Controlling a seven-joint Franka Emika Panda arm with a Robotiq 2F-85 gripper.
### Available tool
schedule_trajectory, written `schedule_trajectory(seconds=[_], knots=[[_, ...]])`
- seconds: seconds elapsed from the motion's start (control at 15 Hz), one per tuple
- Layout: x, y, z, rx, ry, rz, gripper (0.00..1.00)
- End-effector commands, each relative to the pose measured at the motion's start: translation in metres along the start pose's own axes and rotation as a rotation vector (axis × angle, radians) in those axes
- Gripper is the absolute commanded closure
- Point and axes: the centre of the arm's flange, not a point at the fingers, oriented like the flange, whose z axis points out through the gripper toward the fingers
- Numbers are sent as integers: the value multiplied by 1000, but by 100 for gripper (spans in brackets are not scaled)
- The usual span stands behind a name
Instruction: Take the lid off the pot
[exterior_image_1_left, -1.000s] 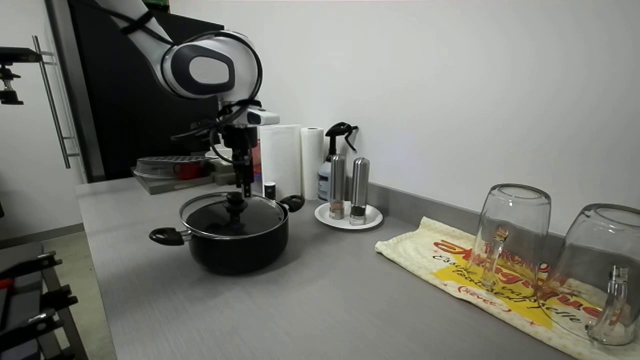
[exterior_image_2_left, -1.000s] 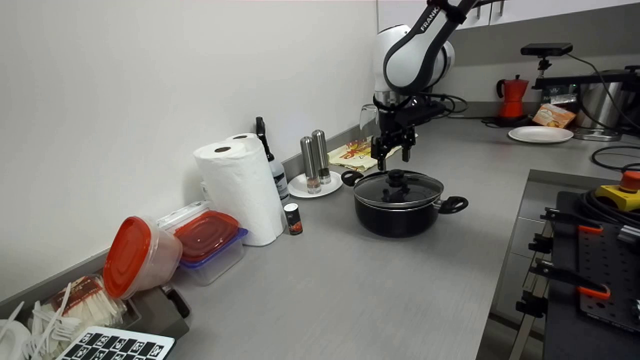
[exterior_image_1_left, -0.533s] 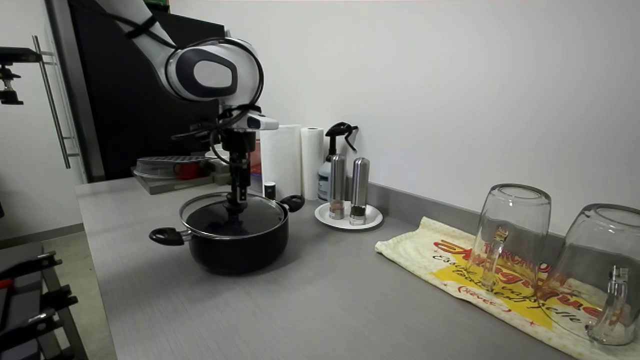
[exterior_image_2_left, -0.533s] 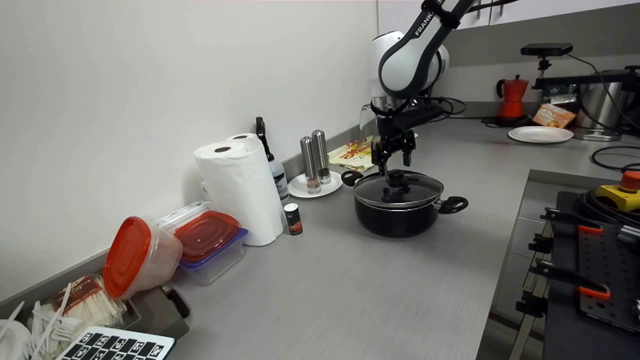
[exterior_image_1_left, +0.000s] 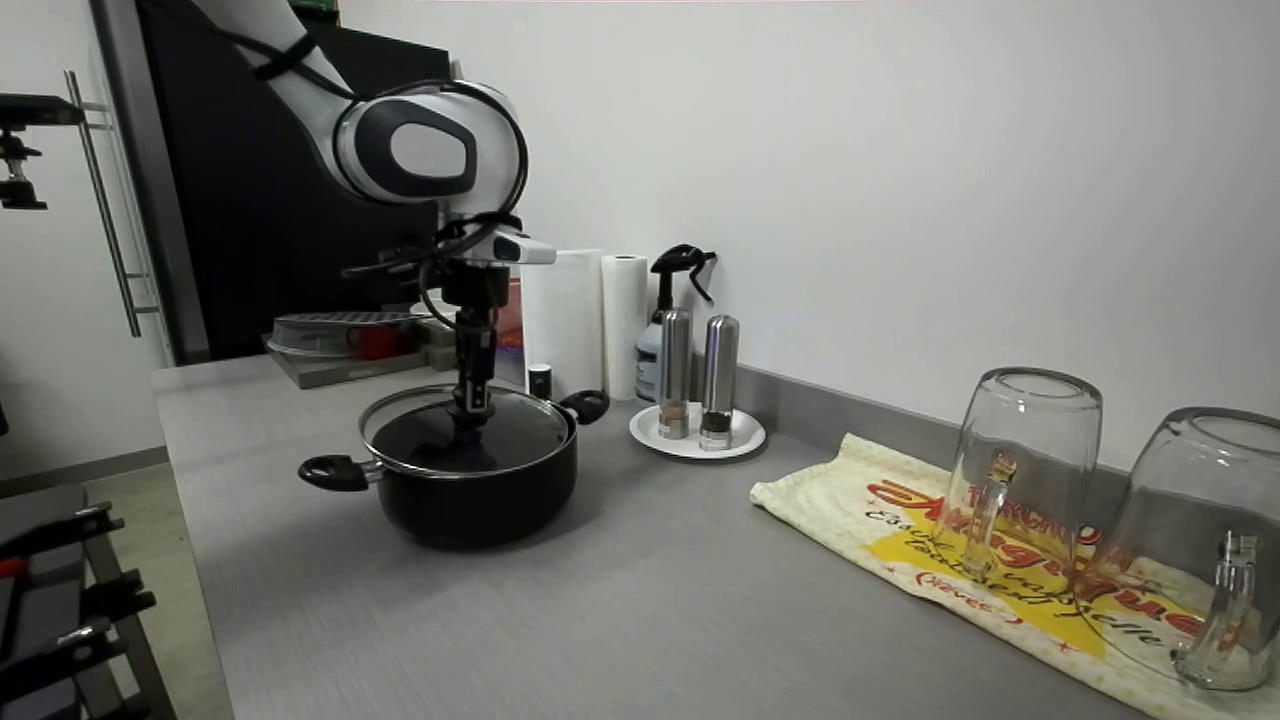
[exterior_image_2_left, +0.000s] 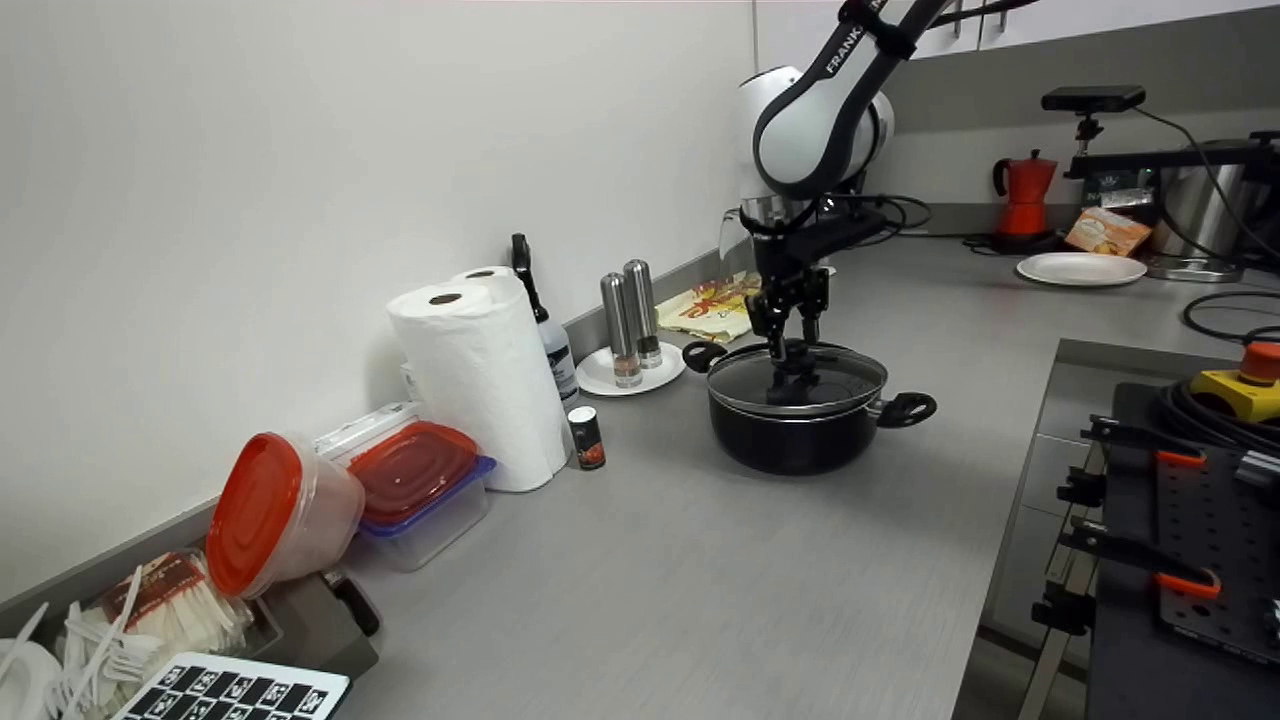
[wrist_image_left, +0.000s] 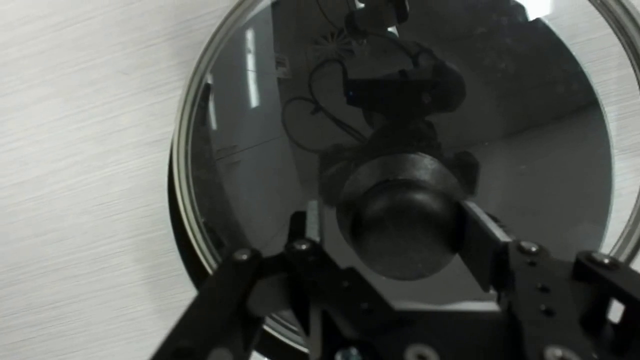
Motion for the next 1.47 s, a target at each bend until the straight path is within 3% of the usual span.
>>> schedule_trajectory(seconds=[0.0,0.13,0.47,0.87,1.4], knots=[[6,-4,-3,-5,-11,-1,65],[6,-5,-5,-4,-12,-3,75],[3,-6,-24,13,-14,-15,75],[-17,-28,-82,23,37,-111,75],[-87,-121,-105,-30,126,-371,75]])
